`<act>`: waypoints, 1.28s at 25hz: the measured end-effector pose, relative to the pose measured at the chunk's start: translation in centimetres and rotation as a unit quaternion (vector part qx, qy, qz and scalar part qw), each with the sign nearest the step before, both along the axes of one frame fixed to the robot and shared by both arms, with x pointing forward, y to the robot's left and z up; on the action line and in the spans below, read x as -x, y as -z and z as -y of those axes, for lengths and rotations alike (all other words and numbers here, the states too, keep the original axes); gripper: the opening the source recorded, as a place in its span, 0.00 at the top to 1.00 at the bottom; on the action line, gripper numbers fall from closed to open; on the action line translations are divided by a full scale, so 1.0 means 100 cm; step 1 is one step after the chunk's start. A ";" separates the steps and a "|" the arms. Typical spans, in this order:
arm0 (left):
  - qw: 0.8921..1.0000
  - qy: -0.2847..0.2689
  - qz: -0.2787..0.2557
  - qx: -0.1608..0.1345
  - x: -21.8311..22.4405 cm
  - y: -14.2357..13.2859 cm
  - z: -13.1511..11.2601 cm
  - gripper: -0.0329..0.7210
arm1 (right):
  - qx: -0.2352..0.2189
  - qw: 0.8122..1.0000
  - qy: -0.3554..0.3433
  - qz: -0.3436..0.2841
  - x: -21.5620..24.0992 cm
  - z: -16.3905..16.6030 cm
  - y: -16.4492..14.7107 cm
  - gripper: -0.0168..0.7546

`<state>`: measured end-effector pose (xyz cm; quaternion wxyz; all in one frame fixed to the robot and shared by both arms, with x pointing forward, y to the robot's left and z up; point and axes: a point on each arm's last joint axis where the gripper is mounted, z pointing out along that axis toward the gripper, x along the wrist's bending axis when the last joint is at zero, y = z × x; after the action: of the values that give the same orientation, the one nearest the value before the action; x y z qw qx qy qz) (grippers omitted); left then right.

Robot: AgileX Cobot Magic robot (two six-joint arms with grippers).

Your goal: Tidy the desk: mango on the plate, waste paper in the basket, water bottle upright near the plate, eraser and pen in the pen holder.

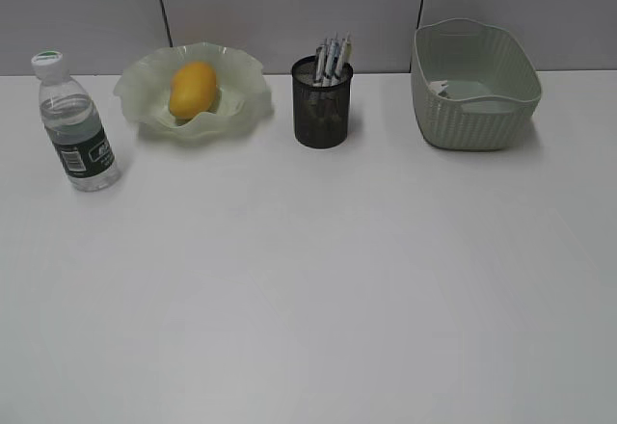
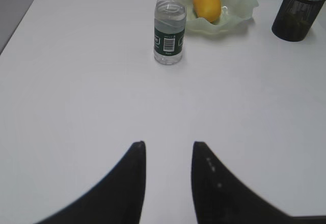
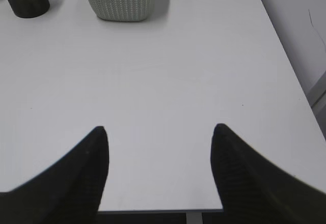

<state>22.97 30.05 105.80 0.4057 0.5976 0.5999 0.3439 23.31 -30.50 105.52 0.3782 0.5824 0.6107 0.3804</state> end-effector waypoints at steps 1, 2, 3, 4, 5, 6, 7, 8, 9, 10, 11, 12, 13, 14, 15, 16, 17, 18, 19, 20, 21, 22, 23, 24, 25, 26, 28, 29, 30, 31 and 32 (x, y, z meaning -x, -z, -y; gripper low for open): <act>1.000 0.000 0.000 0.000 0.000 0.000 0.000 0.64 | 0.000 1.000 0.000 0.000 0.000 0.000 0.000 0.33; 1.000 0.000 0.000 0.000 0.000 0.000 0.000 0.64 | 0.000 1.000 0.000 0.000 0.000 0.000 0.000 0.33; 1.000 0.000 0.000 0.000 0.000 0.000 0.000 0.64 | 0.000 1.000 0.000 0.000 0.000 0.000 0.000 0.33; 1.000 0.000 0.000 0.000 0.000 0.000 0.000 0.64 | 0.000 1.000 0.000 0.000 0.000 0.000 0.000 0.33; 1.000 0.000 0.000 0.000 0.000 0.000 0.000 0.64 | 0.000 1.000 0.000 0.000 0.000 0.000 0.000 0.33; 1.000 0.000 0.000 0.000 0.000 0.000 0.000 0.64 | 0.000 1.000 0.000 0.000 0.000 0.000 0.000 0.33; 1.000 0.000 0.000 0.000 0.000 0.000 0.000 0.64 | 0.000 1.000 0.000 0.000 0.000 0.000 0.000 0.33; 1.000 0.000 0.000 0.000 0.000 0.000 0.000 0.64 | 0.000 1.000 0.000 0.000 0.000 0.000 0.000 0.33; 1.000 0.000 0.000 0.000 0.000 0.000 0.000 0.64 | 0.000 1.000 0.000 0.000 0.000 0.000 0.000 0.33; 1.000 0.000 0.000 0.000 0.000 0.000 0.000 0.64 | 0.000 1.000 0.000 0.000 0.000 0.000 0.000 0.33; 1.000 0.000 0.000 0.000 0.000 0.000 0.000 0.64 | 0.000 1.000 0.000 0.000 0.000 0.000 0.000 0.33; 1.000 0.000 0.000 0.000 0.000 0.000 0.000 0.64 | 0.000 1.000 0.000 0.000 0.000 0.000 0.000 0.33; 1.000 0.000 0.000 0.000 0.000 0.000 0.000 0.64 | 0.000 1.000 0.000 0.000 0.000 0.000 0.000 0.33; 1.000 0.000 0.000 0.000 0.000 0.000 0.000 0.64 | 0.000 1.000 0.000 0.000 0.000 0.000 0.000 0.33; 1.000 0.000 0.000 0.000 0.000 0.000 0.000 0.64 | 0.000 1.000 0.000 0.000 0.000 0.000 0.000 0.33; 1.000 0.000 0.000 0.000 0.000 0.000 0.000 0.64 | 0.000 1.000 0.000 0.000 0.000 0.000 0.000 0.33; 1.000 0.000 0.000 0.000 0.000 0.000 0.000 0.64 | 0.000 1.000 0.000 0.000 0.000 0.000 0.000 0.33; 1.000 0.000 0.000 0.000 0.000 0.000 0.000 0.64 | 0.000 1.000 0.000 0.000 0.000 0.000 0.000 0.33; 1.000 0.000 0.000 0.000 0.000 0.000 0.000 0.64 | 0.000 1.000 0.000 0.000 0.000 0.000 0.000 0.33; 1.000 0.000 0.000 0.000 0.000 0.000 0.000 0.64 | 0.000 1.000 0.000 0.000 0.000 0.000 0.000 0.33; 1.000 0.000 0.000 0.000 0.000 0.000 0.000 0.64 | 0.000 1.000 0.000 0.000 0.000 0.000 0.000 0.33; 1.000 0.000 0.000 0.000 0.000 0.000 0.000 0.64 | 0.000 1.000 0.000 0.000 0.000 0.000 0.000 0.33; 1.000 0.000 0.000 0.000 0.000 0.000 0.000 0.64 | 0.000 1.000 0.000 0.000 0.000 0.000 0.000 0.33; 1.000 0.000 0.000 0.000 0.000 0.000 0.000 0.64 | 0.000 1.000 0.000 0.000 0.000 0.000 0.000 0.33; 1.000 0.000 0.000 0.000 0.000 0.000 0.000 0.64 | 0.000 1.000 0.000 0.000 0.000 0.000 0.000 0.33; 1.000 0.000 0.000 0.000 0.000 0.000 0.000 0.64 | 0.000 1.000 0.000 0.000 0.000 0.000 0.000 0.33; 1.000 0.000 0.000 0.000 0.000 0.000 0.000 0.64 | 0.000 1.000 0.000 0.000 0.000 0.000 0.000 0.33; 1.000 0.000 0.000 0.000 0.000 0.000 0.000 0.64 | 0.000 1.000 0.000 0.000 0.000 0.000 0.000 0.33; 1.000 0.000 0.000 0.000 0.000 0.000 0.000 0.64 | 0.000 1.000 0.000 0.000 0.000 0.000 0.000 0.33; 1.000 0.000 0.000 0.000 0.000 0.000 0.000 0.64 | 0.000 1.000 0.000 0.000 0.000 0.000 0.000 0.33; 1.000 0.000 0.000 0.000 0.000 0.000 0.000 0.64 | 0.000 1.000 0.000 0.000 0.000 0.000 0.000 0.33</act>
<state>22.97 30.05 105.80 0.4057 0.5976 0.5999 0.3439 23.31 -30.50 105.53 0.3783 0.5824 0.6106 0.3806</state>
